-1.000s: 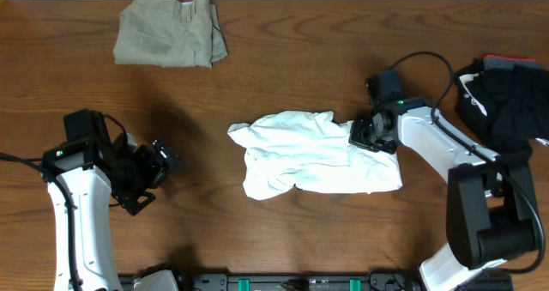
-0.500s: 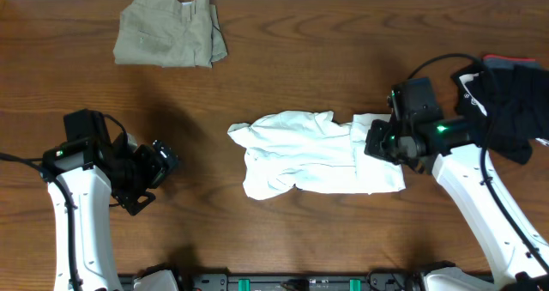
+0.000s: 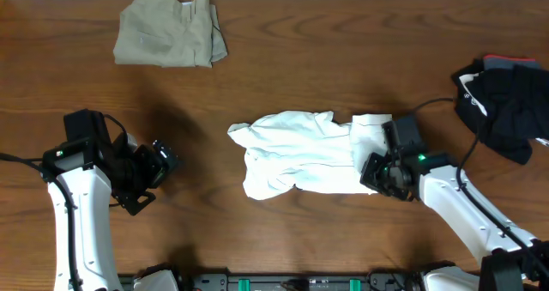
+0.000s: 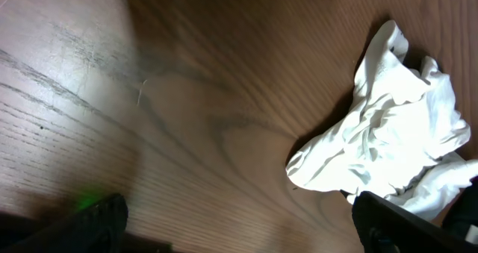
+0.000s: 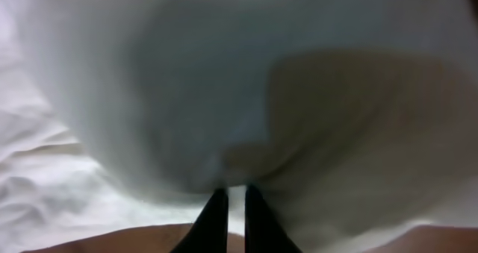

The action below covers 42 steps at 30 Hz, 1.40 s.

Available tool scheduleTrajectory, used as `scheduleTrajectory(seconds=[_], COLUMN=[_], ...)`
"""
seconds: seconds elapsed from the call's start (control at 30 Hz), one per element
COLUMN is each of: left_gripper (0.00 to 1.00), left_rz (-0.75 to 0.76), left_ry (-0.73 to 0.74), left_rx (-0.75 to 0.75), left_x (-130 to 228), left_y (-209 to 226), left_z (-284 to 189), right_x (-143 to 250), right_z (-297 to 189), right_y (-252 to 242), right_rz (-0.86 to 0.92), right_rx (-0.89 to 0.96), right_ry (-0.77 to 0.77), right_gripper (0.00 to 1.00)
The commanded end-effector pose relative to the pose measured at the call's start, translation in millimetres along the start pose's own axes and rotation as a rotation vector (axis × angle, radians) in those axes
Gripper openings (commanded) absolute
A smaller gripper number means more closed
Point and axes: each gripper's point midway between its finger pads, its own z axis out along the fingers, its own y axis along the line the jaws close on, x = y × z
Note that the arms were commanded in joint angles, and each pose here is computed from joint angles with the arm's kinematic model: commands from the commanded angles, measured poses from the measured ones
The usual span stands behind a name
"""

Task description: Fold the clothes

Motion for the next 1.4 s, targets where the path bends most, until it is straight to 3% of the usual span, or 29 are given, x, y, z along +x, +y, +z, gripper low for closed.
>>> scheduleTrajectory(seconds=[0.0,0.07,0.23,0.37,0.53,0.63,0.77,1.07,1.37], left_gripper=[0.98,0.98,0.98,0.98,0.98,0.98,0.98,0.98,0.98], left_rz=[0.013,0.013,0.013,0.013,0.013,0.014,0.013,0.013,0.01], left_ry=[0.011,0.011,0.011,0.011,0.01,0.011,0.011,0.013,0.018], left_rx=[0.006,0.006,0.006,0.006,0.006,0.006,0.006,0.005,0.003], left_x=[2.8,2.8,2.8,2.8,2.5,2.7,2.8,3.2,4.5], left_y=[-0.3,-0.2,-0.2,-0.3,-0.4,-0.3,-0.2,-0.1,1.2], left_z=[2.2,2.2,2.2,2.2,2.2,2.2,2.2,2.2,3.7], right_x=[9.6,10.7,-3.1,-30.1,-71.6,-88.4,-98.2,-94.9,-85.4], right_z=[7.9,8.7,-8.0,-53.1,-104.9,-109.2,-90.6,-45.5,-19.6], right_y=[-7.0,-8.3,6.8,39.0,77.4,80.0,73.9,91.5,79.7], right_rz=[0.038,0.034,-0.009,-0.108,-0.19,-0.179,-0.134,-0.179,-0.158], right_rx=[0.002,0.006,-0.031,-0.107,-0.207,-0.227,-0.259,-0.586,-0.813], right_ry=[0.033,0.037,-0.007,-0.11,-0.272,-0.315,-0.249,0.011,0.052], right_gripper=[0.08,0.01,0.01,0.02,0.22,0.29,0.29,0.28,0.36])
